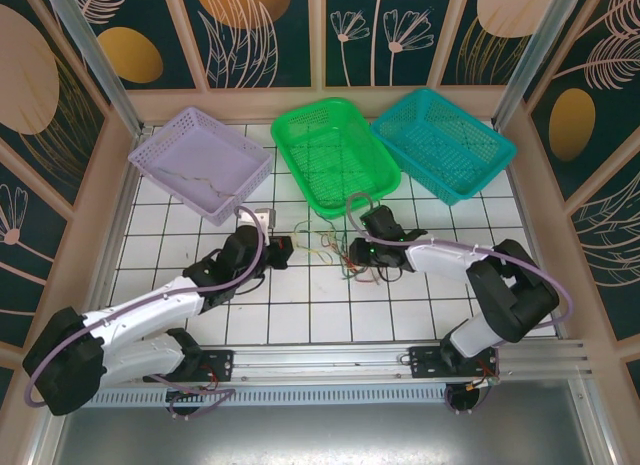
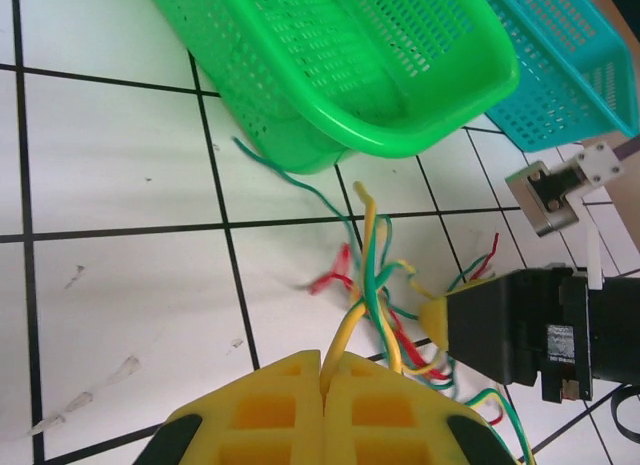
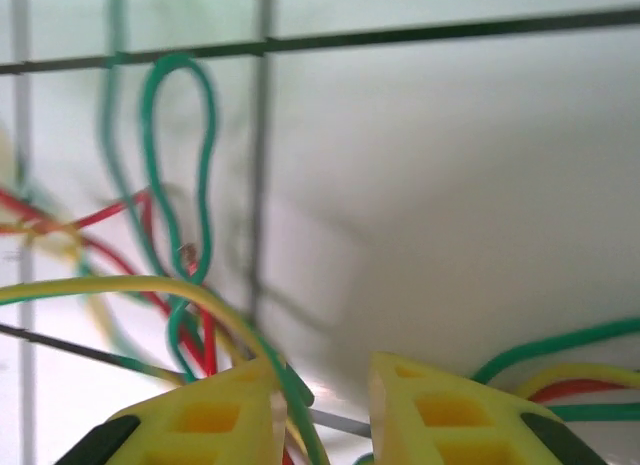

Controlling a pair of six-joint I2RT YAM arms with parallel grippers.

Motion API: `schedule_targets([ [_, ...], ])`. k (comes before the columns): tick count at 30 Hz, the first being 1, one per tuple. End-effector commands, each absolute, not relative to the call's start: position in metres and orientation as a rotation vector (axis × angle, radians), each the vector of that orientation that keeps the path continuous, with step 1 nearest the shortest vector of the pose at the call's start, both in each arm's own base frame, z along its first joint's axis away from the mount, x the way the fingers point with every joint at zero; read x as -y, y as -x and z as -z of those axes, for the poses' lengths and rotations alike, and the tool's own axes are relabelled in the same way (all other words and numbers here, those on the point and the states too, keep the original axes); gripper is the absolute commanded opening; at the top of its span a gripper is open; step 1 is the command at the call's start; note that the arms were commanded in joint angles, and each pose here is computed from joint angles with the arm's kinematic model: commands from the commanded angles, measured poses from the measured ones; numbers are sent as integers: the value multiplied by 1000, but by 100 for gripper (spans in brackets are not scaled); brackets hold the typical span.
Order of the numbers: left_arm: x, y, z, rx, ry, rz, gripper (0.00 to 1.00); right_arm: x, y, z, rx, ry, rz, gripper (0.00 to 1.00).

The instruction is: Untangle the cables

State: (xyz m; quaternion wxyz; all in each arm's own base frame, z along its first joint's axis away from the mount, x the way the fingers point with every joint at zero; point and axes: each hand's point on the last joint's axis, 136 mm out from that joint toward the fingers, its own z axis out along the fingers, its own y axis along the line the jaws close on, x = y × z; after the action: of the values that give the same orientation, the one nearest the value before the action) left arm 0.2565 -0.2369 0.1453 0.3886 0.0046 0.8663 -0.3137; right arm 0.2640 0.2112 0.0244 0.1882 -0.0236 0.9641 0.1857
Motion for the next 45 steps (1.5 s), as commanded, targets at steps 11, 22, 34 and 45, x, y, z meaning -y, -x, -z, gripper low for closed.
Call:
schedule_targets([
  [11, 202, -276, -252, -1963, 147, 713, 0, -163, -250, -6, -2802, -51, -273, 47],
  [22, 203, -268, -312, -1841, 64, 778, 0, -167, -266, -72, -2638, -135, -375, 54],
  [34, 222, -270, -297, -1823, -3, 838, 0, -174, -265, -268, -2227, -275, -780, 50],
  [45, 241, -272, -284, -1828, -41, 900, 0, -294, -282, -336, -2118, -472, -1631, 52],
])
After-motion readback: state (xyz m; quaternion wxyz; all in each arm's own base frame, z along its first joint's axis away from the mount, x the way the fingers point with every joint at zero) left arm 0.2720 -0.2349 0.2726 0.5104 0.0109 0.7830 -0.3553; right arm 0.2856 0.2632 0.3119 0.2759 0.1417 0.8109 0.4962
